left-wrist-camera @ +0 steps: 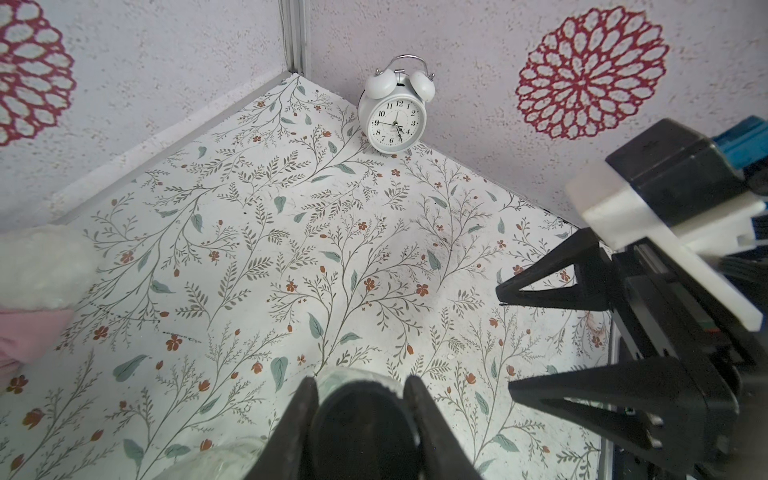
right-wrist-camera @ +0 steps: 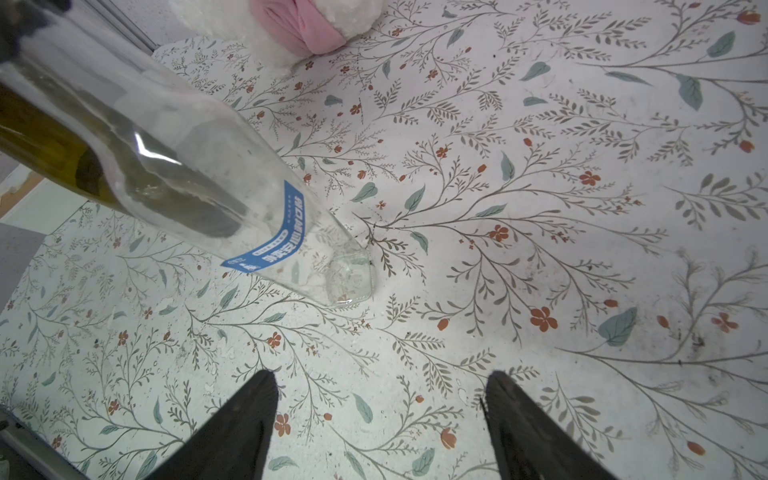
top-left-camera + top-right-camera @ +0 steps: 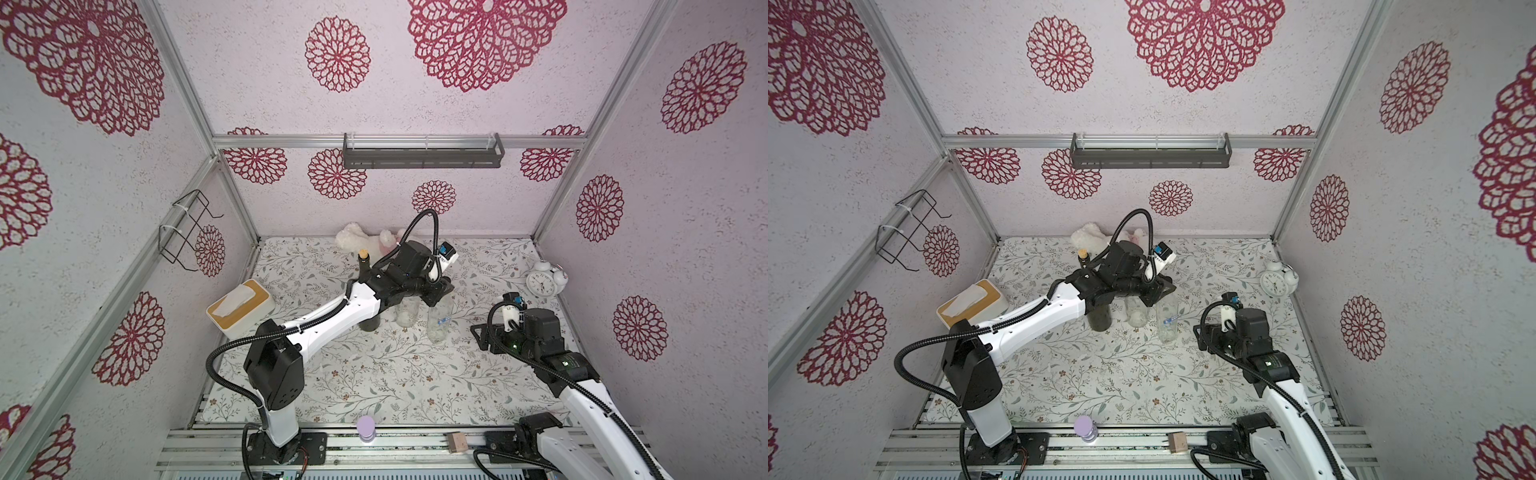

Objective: Remove the label from the bottle
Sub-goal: Adjust the bottle at the center of the board.

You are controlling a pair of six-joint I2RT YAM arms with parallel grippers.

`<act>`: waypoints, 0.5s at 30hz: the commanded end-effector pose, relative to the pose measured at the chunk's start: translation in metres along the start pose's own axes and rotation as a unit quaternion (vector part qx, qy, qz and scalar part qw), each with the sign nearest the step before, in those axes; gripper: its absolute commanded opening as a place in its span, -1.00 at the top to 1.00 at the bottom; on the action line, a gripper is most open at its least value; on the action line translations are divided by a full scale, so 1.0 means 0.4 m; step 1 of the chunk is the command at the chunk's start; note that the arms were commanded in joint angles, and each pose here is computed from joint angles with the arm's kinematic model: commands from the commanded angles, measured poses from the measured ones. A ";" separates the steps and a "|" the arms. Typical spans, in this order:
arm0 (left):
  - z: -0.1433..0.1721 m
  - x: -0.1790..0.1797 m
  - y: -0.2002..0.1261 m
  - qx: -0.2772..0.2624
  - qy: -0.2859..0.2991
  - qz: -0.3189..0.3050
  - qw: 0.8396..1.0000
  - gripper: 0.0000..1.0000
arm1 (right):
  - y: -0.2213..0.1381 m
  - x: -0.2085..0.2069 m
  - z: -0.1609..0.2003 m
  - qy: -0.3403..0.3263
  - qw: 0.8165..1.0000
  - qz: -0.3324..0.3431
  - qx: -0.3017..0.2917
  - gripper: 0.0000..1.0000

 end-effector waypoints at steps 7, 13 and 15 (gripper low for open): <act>0.002 -0.006 0.028 0.008 0.000 -0.008 1.000 0.50 | -0.008 0.035 -0.036 -0.014 0.999 0.001 -0.038 -0.57; 0.000 -0.011 0.033 0.006 -0.004 -0.010 1.000 0.52 | -0.010 0.043 -0.035 -0.018 0.999 0.003 -0.033 -0.56; -0.003 -0.015 0.034 0.005 -0.001 -0.016 1.000 0.53 | -0.005 0.040 -0.031 -0.020 0.999 0.011 -0.028 -0.55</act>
Point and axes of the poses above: each gripper's point midway between its finger pads, its own y axis out along the fingers, its own x axis along the line the jaws close on, z = x × y, the point moved 9 cm from there along -y, back along the fingers, and after that the axes turned 1 degree about -y, right-handed, at the moved point
